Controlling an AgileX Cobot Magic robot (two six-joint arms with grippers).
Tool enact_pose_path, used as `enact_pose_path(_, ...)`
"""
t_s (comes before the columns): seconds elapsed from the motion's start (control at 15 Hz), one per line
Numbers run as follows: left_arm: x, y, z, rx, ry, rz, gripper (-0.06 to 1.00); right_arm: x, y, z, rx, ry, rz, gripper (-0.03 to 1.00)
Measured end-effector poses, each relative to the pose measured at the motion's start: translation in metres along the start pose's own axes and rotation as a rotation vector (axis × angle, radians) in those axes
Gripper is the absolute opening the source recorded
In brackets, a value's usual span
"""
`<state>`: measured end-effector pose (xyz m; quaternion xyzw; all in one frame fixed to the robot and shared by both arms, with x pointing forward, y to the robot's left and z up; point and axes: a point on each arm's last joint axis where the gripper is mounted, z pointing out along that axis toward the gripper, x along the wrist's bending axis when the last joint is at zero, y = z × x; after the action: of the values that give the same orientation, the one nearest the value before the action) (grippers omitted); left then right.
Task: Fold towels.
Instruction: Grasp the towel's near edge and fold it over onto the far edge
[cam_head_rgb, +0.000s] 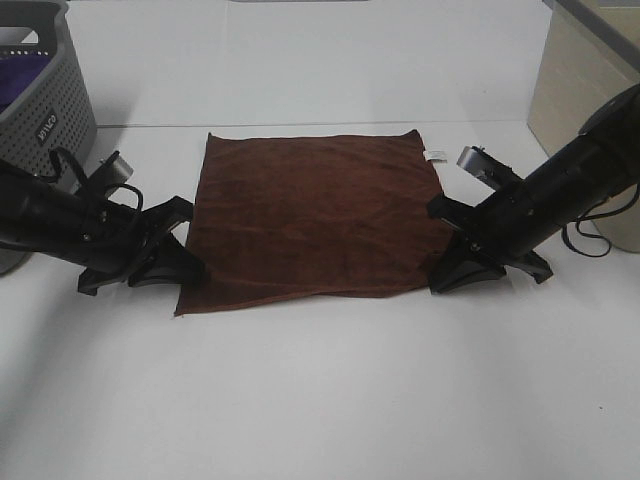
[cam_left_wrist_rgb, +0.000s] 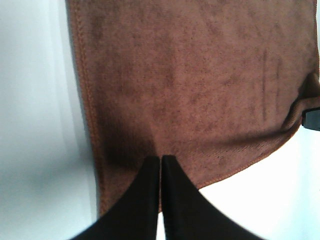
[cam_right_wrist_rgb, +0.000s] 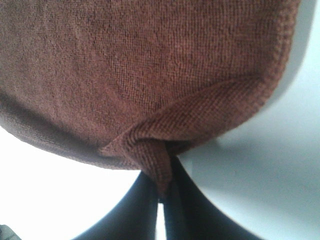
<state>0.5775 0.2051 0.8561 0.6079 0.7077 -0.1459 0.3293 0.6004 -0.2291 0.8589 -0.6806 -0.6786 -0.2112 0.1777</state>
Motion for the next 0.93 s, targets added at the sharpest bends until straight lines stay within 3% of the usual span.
enact_pose_path(0.4,-0.002,-0.006,-0.016,0.091,0.099,0.040,0.00,0.002,-0.010,-0.008,0.104,-0.040,0.015,0.02)
enact_pose_path(0.8,0.001,-0.009,-0.017,0.120,0.142,0.008,0.00,0.009,-0.010,-0.021,0.086,-0.063,-0.016,0.02)
enact_pose_path(0.93,0.001,-0.009,-0.017,0.116,0.146,-0.042,0.10,0.009,-0.010,-0.021,0.086,-0.063,-0.016,0.02)
